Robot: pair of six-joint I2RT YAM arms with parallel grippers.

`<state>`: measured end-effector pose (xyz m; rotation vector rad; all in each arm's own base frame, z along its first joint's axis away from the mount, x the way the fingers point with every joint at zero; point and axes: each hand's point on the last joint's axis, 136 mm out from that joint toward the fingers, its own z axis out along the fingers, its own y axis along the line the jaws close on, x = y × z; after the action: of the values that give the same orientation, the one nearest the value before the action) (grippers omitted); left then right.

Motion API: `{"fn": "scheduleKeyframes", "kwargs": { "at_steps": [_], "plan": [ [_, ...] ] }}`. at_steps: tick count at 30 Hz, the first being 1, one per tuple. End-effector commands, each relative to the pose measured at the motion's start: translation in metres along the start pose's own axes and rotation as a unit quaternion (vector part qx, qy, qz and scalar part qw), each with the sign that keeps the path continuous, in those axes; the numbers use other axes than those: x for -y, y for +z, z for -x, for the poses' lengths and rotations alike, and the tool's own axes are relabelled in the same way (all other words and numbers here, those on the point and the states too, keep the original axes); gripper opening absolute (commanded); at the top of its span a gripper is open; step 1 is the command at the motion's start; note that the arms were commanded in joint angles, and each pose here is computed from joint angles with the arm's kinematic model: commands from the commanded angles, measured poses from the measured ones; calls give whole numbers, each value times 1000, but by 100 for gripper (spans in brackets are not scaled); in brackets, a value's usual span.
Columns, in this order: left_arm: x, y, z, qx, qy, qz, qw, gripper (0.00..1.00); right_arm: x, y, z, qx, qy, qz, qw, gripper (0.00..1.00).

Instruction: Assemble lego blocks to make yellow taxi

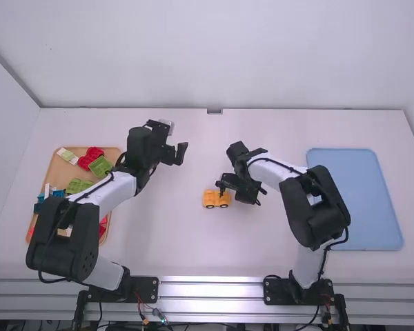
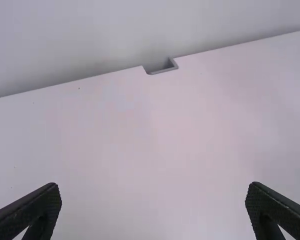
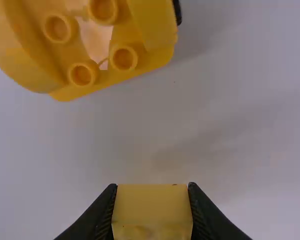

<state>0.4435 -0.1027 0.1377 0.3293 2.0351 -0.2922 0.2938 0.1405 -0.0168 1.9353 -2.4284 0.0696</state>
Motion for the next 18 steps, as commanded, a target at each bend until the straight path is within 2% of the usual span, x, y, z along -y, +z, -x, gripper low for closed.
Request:
{"fn": "scheduleKeyframes", "kwargs": {
  "at_steps": [1, 2, 3, 5, 7, 8, 10, 13, 14, 16, 18],
  "plan": [
    [-6, 0, -2, -3, 1, 8, 1000, 99, 1, 4, -3, -9, -11, 2, 1000, 0],
    [-7, 0, -2, -3, 3, 9, 1000, 99, 1, 4, -2, -8, -11, 2, 1000, 1],
    [-8, -1, -3, -3, 5, 10, 1000, 99, 2, 4, -2, -7, -13, 0, 1000, 9],
    [-7, 0, -2, -3, 5, 9, 1000, 99, 2, 4, -1, -3, -22, 2, 1000, 19],
    [-5, 0, -2, -3, 6, 7, 1000, 99, 2, 4, 2, 4, -24, 3, 1000, 40],
    [-5, 0, -2, -3, 6, 7, 1000, 99, 2, 4, 3, 7, -21, 3, 1000, 42],
    [-5, 0, -3, -5, 5, 7, 1000, 99, 2, 4, 6, 23, -17, 11, 1000, 56],
    [-5, 0, -3, -5, 5, 8, 1000, 99, 3, 4, 6, 23, -16, 9, 1000, 62],
    [-5, 0, -3, -4, 6, 8, 1000, 99, 5, 4, 2, 12, -14, 1, 1000, 98],
    [-6, 0, -2, -3, 6, 8, 1000, 99, 9, 2, 0, 1, -12, -7, 1000, 99],
    [-5, 0, 0, 1, 7, 8, 1000, 99, 16, -7, 0, -2, 24, -19, 1000, 99]
  ]
}}
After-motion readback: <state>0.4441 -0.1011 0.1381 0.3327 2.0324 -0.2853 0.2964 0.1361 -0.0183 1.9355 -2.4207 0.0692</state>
